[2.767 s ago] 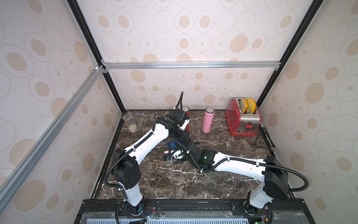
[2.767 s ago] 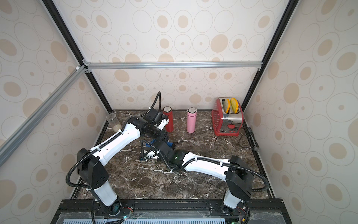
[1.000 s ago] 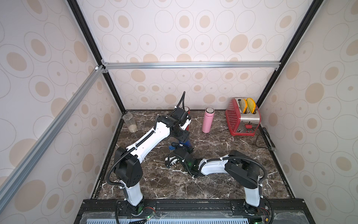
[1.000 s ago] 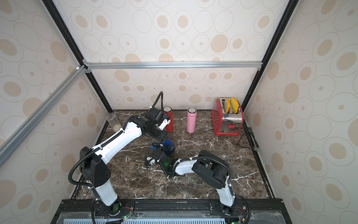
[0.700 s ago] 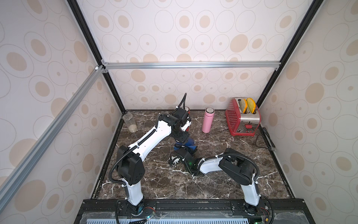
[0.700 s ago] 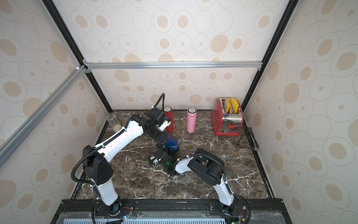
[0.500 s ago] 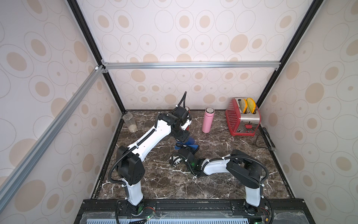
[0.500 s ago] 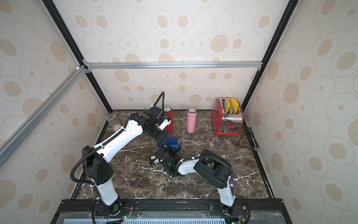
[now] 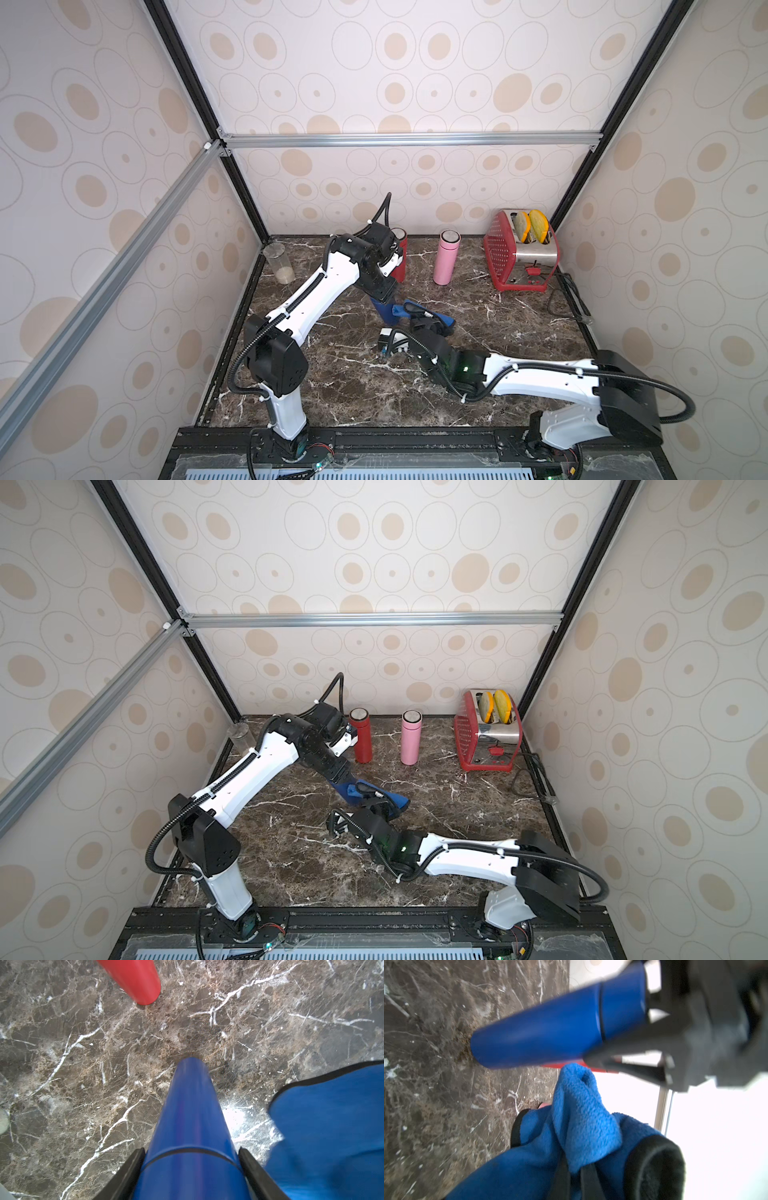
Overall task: Wipe the surface of the thermos
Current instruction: Wipe the dirt from the surface of the thermos.
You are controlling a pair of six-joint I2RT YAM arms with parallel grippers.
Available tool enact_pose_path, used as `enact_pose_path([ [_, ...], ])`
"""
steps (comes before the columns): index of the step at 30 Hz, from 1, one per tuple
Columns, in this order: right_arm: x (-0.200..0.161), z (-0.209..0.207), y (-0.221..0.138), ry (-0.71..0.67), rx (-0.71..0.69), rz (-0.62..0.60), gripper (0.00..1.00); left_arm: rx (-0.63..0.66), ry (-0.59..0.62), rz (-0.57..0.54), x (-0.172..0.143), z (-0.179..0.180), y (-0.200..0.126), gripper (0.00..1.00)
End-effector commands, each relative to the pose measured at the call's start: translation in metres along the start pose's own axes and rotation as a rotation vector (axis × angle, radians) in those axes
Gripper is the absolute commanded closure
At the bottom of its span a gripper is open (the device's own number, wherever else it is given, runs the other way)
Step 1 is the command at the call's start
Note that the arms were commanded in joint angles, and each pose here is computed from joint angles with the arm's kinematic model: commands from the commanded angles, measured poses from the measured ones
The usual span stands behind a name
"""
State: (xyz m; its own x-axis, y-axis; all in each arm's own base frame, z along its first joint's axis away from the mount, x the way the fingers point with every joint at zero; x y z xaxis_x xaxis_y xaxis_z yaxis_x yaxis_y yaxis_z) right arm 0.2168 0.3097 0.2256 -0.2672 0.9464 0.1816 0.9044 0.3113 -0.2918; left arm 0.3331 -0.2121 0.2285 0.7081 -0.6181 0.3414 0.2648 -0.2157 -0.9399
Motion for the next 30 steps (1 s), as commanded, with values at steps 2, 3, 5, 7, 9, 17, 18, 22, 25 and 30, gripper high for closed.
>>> enact_pose_path([
  [2,-0.025,-0.002,-0.024,0.331,0.158,0.019,1.0,-0.038,0.173,-0.108,0.004,-0.009,-0.047,1.0],
  [3,-0.027,-0.005,-0.027,0.411,0.198,0.009,1.0,-0.068,0.209,-0.11,0.002,-0.014,-0.047,1.0],
  [5,-0.027,-0.009,-0.031,0.567,0.285,-0.018,1.0,-0.111,0.271,-0.118,-0.002,-0.021,-0.046,1.0],
  [7,-0.024,-0.013,-0.033,0.71,0.36,-0.053,1.0,-0.129,0.331,-0.125,-0.005,-0.025,-0.044,1.0],
  [9,-0.024,-0.017,-0.031,0.872,0.439,-0.079,1.0,-0.145,0.39,-0.12,-0.009,-0.028,-0.041,1.0],
  [17,-0.014,-0.025,-0.016,1.32,0.695,-0.216,1.0,-0.211,0.621,-0.163,-0.021,-0.044,-0.034,1.0],
  [18,-0.011,-0.025,-0.014,1.35,0.726,-0.227,1.0,-0.205,0.656,-0.175,-0.021,-0.046,-0.032,1.0],
  [22,-0.006,-0.027,-0.002,1.482,0.83,-0.277,1.0,-0.203,0.791,-0.22,-0.022,-0.054,-0.031,1.0],
  [25,-0.001,-0.028,0.005,1.526,0.884,-0.315,1.0,-0.192,0.872,-0.239,-0.02,-0.057,-0.031,1.0],
  [30,0.006,-0.028,0.016,1.576,0.959,-0.358,1.0,-0.214,1.027,-0.282,-0.018,-0.07,-0.033,1.0],
])
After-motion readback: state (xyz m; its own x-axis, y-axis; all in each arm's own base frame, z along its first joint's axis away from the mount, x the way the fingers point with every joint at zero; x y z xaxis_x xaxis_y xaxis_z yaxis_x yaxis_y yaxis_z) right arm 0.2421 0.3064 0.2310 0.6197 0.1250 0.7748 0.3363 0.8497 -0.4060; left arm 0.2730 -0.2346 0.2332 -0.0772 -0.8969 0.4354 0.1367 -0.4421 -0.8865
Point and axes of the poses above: each gripper's point midway between its finger pads, its own y axis out along the fingers, its own z axis along the line the jaws close on, x = y × z, the point moved 2 cm from there along -y, back along the fingers, and after that the axes turned 3 degrees about y, right-handed, at the moved point
